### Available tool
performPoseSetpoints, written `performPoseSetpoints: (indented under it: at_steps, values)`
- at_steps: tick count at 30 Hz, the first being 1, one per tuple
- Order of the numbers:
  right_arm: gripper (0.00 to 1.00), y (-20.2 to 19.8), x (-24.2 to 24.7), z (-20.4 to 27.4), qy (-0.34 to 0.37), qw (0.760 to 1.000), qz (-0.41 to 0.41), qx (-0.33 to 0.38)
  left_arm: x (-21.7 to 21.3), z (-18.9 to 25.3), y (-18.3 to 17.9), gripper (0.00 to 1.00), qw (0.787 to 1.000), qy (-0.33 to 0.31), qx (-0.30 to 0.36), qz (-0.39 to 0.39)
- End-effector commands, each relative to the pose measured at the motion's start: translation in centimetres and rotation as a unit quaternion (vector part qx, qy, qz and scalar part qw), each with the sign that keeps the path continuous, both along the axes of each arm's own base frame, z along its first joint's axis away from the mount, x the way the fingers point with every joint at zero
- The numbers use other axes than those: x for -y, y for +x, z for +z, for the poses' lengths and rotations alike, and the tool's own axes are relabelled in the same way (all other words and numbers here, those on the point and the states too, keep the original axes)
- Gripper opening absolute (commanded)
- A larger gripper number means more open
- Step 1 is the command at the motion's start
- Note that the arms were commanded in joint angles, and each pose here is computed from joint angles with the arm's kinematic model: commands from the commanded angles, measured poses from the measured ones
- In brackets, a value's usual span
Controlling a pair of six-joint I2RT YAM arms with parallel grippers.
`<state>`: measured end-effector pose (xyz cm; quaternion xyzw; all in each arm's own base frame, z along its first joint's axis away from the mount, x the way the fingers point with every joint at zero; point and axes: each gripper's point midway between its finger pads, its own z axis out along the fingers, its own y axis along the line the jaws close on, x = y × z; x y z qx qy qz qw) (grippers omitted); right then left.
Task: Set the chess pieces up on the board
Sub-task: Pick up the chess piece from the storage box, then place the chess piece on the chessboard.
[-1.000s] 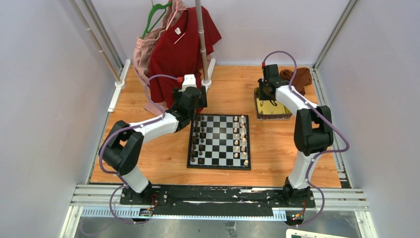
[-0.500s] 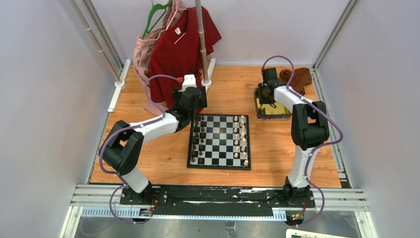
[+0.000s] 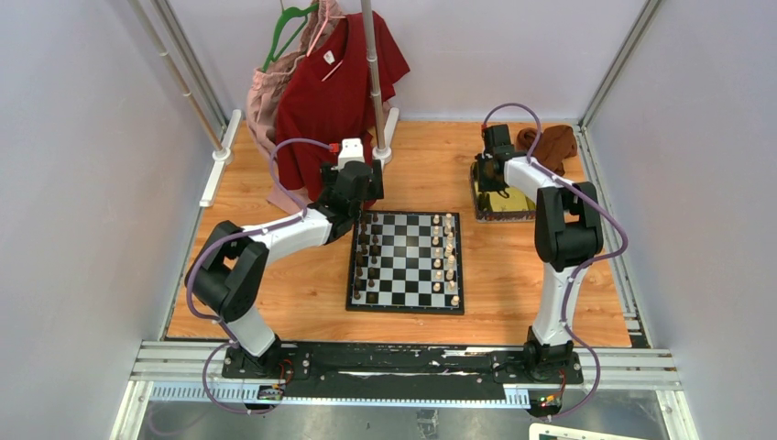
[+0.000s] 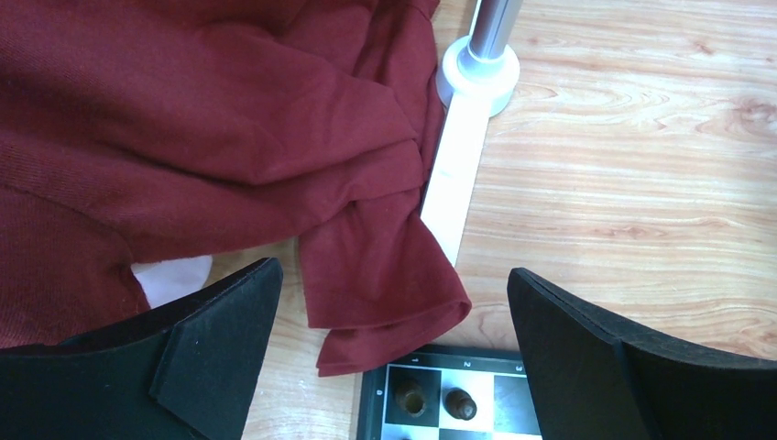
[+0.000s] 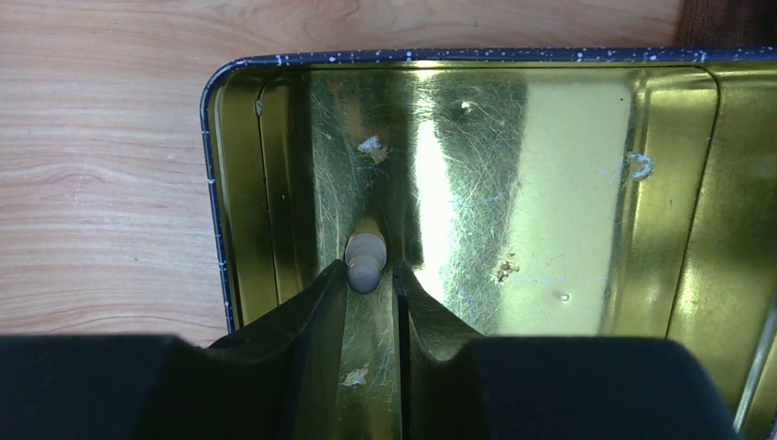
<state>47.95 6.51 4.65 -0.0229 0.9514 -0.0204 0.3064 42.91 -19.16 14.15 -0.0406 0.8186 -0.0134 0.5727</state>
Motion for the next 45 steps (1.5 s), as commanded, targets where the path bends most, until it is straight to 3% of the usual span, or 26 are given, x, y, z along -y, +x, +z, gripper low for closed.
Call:
performPoseSetpoints:
  at_steps: [1, 9, 14, 28, 35, 45]
  values:
    - [0.27, 1.0, 0.6, 0.5, -0.002, 1.0, 0.0, 0.005, 0.3, 0.6, 0.5, 1.0, 1.0, 0.004, 0.015, 0.003]
    - [0.0, 1.2, 0.9, 0.4, -0.01, 1.0, 0.002, 0.006, 0.1, 0.4, 0.5, 1.0, 1.0, 0.008, 0.014, 0.005]
    - [0.0, 1.0, 0.8, 1.8, -0.005, 1.0, -0.002, 0.025, 0.0, 0.4, 0.3, 1.0, 1.0, 0.006, 0.015, 0.005]
    - [0.0, -1.1, -0.5, 7.7, 0.107, 0.987, -0.026, 0.117, -0.9, 1.0, -1.2, 1.0, 1.0, -0.013, 0.02, 0.007]
    - [0.0, -5.6, -3.3, 10.3, 0.111, 0.985, 0.022, 0.127, -1.7, 1.0, -2.6, 1.0, 0.999, -0.025, 0.021, 0.01]
    - [0.0, -17.4, -10.1, 13.1, 0.066, 0.976, 0.145, 0.147, -2.7, -0.1, -4.6, 1.0, 0.999, -0.037, 0.011, 0.01]
